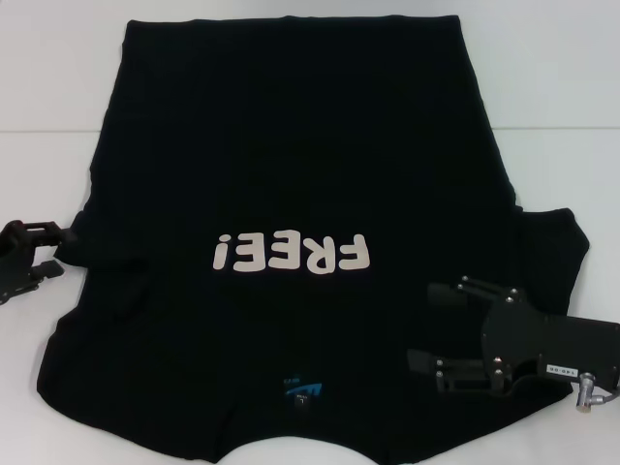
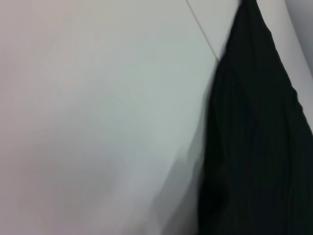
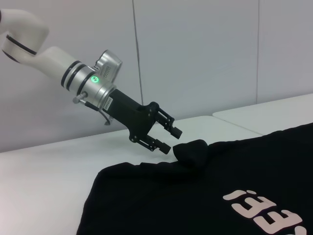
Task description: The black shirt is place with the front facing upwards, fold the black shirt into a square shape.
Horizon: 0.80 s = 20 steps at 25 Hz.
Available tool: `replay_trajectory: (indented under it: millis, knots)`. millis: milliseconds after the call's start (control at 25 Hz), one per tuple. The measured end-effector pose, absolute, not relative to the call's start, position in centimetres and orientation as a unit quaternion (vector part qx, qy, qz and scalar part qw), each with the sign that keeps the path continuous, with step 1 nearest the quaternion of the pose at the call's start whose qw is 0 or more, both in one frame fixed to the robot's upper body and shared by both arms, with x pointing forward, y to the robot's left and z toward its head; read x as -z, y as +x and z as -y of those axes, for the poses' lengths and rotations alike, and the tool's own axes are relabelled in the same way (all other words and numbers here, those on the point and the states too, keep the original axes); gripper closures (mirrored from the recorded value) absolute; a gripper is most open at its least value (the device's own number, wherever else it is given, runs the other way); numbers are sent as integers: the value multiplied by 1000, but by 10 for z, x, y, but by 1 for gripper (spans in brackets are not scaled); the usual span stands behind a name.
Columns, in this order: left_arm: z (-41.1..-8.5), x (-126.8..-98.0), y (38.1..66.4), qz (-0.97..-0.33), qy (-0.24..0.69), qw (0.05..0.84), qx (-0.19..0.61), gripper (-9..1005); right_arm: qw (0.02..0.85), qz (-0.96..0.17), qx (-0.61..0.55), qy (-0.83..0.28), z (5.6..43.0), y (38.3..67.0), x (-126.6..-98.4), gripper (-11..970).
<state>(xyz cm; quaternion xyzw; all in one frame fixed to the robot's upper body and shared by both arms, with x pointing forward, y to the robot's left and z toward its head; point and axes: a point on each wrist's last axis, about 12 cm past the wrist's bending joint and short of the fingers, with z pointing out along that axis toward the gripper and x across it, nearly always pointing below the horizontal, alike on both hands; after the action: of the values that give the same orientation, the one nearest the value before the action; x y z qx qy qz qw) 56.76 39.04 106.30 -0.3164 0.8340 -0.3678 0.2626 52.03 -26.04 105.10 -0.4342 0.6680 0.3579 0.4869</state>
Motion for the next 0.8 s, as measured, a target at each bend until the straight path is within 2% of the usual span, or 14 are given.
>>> replay_trajectory:
  millis: [800]
  knots:
    - [-388, -1060, 576, -841, -316, 279, 339, 475, 487, -667, -360, -435, 259, 520, -1051, 18]
